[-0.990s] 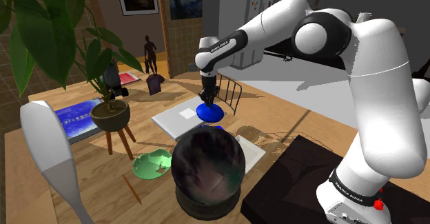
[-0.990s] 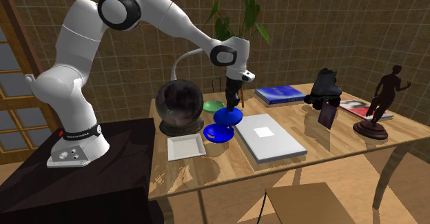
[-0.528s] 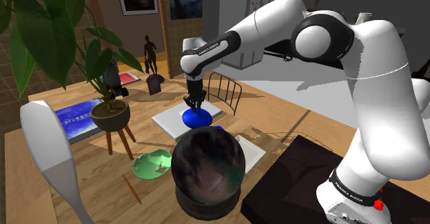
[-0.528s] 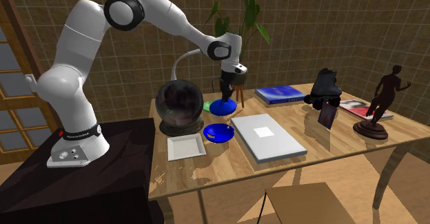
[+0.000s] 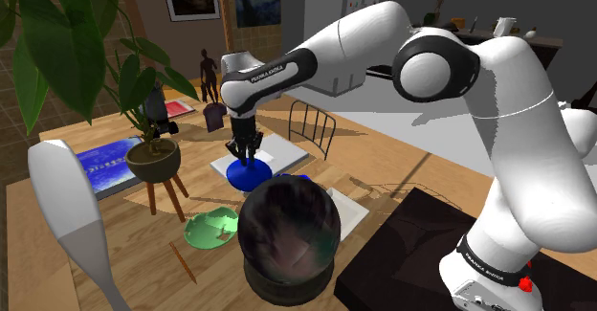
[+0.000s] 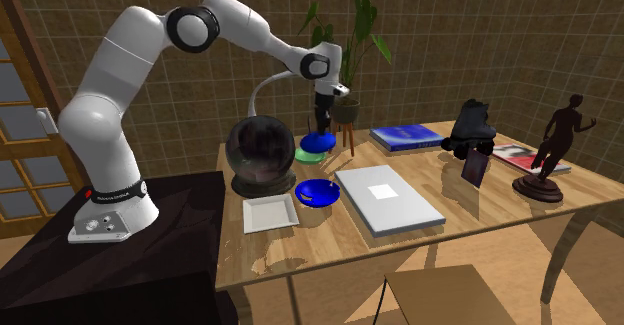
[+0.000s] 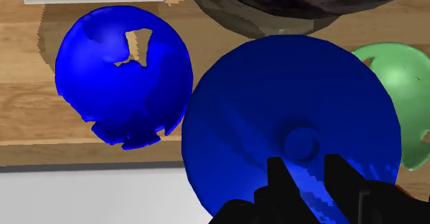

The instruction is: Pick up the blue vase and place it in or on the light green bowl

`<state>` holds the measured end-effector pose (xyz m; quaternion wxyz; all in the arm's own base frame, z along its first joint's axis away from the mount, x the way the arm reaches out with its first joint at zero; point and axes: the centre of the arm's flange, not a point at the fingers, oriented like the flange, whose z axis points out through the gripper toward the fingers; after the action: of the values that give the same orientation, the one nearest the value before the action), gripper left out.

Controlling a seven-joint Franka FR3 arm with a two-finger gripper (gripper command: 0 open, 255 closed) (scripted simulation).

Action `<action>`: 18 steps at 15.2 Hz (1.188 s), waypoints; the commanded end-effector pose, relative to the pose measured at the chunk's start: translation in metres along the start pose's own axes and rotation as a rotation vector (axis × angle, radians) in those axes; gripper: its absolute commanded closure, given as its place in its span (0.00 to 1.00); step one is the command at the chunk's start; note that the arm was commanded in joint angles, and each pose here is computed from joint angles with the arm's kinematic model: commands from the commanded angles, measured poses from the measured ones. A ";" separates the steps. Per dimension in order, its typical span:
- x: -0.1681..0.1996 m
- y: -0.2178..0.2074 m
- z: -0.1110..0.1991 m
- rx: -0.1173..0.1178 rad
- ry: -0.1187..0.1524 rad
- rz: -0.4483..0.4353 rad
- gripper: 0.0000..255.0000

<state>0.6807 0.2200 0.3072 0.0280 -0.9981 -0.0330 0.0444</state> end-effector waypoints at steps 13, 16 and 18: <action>0.016 -0.167 -0.005 0.000 0.000 0.001 1.00; 0.017 -0.166 0.011 0.000 0.000 0.001 1.00; 0.018 -0.165 0.021 0.000 0.000 0.001 1.00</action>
<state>0.6867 0.3863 0.2989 0.0277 -0.9981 -0.0325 0.0448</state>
